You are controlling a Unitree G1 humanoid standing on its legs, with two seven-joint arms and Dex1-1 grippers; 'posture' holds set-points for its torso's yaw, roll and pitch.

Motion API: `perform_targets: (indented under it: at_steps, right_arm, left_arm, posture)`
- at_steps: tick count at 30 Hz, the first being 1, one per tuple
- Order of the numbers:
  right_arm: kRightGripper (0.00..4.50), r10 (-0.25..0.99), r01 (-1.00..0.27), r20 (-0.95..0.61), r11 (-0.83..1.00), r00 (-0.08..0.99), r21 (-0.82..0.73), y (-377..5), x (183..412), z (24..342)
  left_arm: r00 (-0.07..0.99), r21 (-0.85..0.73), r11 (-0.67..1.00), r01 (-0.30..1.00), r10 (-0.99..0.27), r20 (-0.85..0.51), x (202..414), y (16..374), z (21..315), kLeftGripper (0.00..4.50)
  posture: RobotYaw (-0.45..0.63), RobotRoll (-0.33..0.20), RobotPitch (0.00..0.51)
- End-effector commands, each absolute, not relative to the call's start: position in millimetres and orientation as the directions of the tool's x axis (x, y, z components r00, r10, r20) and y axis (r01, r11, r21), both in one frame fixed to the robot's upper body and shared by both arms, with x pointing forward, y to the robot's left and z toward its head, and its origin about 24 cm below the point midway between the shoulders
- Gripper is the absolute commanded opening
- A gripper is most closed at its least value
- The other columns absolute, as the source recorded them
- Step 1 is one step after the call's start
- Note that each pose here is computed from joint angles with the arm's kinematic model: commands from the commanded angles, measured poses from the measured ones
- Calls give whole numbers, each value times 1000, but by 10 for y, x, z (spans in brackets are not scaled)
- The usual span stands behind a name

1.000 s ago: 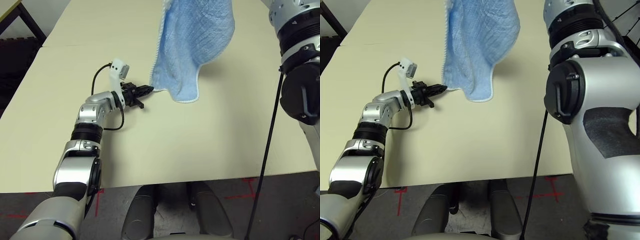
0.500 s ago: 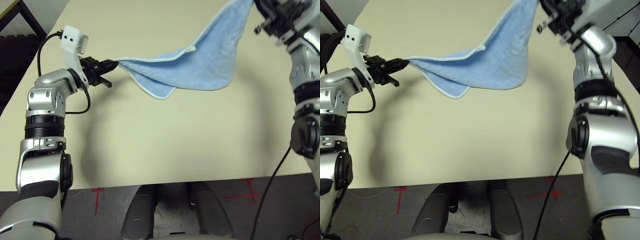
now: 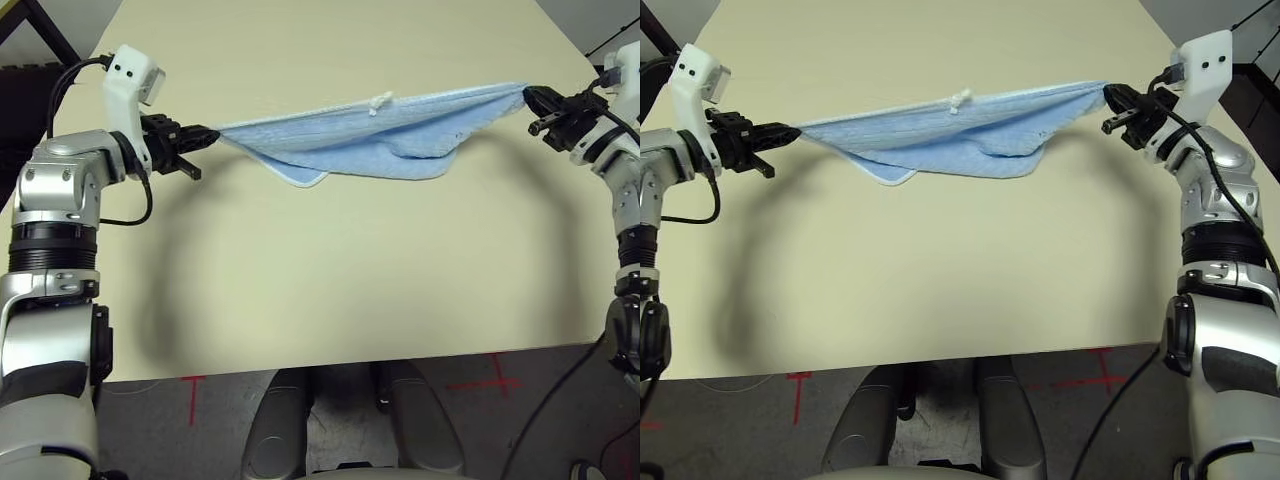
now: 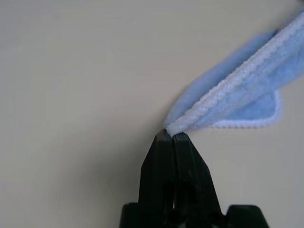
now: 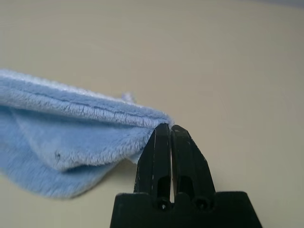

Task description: Fold the towel and set it aside.

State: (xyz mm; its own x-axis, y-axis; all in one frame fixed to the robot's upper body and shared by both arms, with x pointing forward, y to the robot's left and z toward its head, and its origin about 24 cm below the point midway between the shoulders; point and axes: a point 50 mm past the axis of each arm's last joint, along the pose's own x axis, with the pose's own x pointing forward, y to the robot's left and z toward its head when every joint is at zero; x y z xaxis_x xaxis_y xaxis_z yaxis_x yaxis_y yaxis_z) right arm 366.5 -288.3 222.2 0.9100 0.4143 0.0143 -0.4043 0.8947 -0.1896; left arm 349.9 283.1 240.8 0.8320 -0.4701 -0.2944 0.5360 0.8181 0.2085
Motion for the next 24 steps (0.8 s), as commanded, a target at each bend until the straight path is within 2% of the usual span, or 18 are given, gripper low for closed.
perform_targets:
  at_steps: [1,4,7,12,15,19,24]
  right_arm:
    - [0,414,-419,-62,895,908,-152,-3000,3623,2203]
    - [0,393,-394,-40,903,919,-168,-3016,3644,2239]
    - [0,380,-360,94,917,920,-174,-2951,3705,2380]
    - [0,385,-353,199,918,901,-181,-2866,3761,2542]
    - [0,390,-356,236,918,890,-176,-2876,3757,2590]
    - [0,455,-434,251,890,854,-139,-2882,3720,2611]
    - [0,576,-572,82,817,813,-74,-2881,3693,2519]
  left_arm:
    - [885,246,866,435,-362,-292,3485,3030,2431,27]
    - [934,279,900,335,-278,-223,3518,3136,2524,27]
    - [969,307,920,245,-225,-97,3561,3180,2703,27]
    - [969,330,913,240,-246,-23,3592,3138,2900,27]
    - [955,327,899,291,-293,-43,3575,3100,2923,27]
    - [932,302,882,362,-342,-120,3520,3101,2878,27]
    - [894,197,883,426,-376,-245,3494,3150,2769,27]
  posture:
    - [78,0,280]
    - [78,0,278]
    - [84,0,276]
    - [93,0,278]
    - [93,0,281]
    - [87,0,290]
    - [86,0,303]
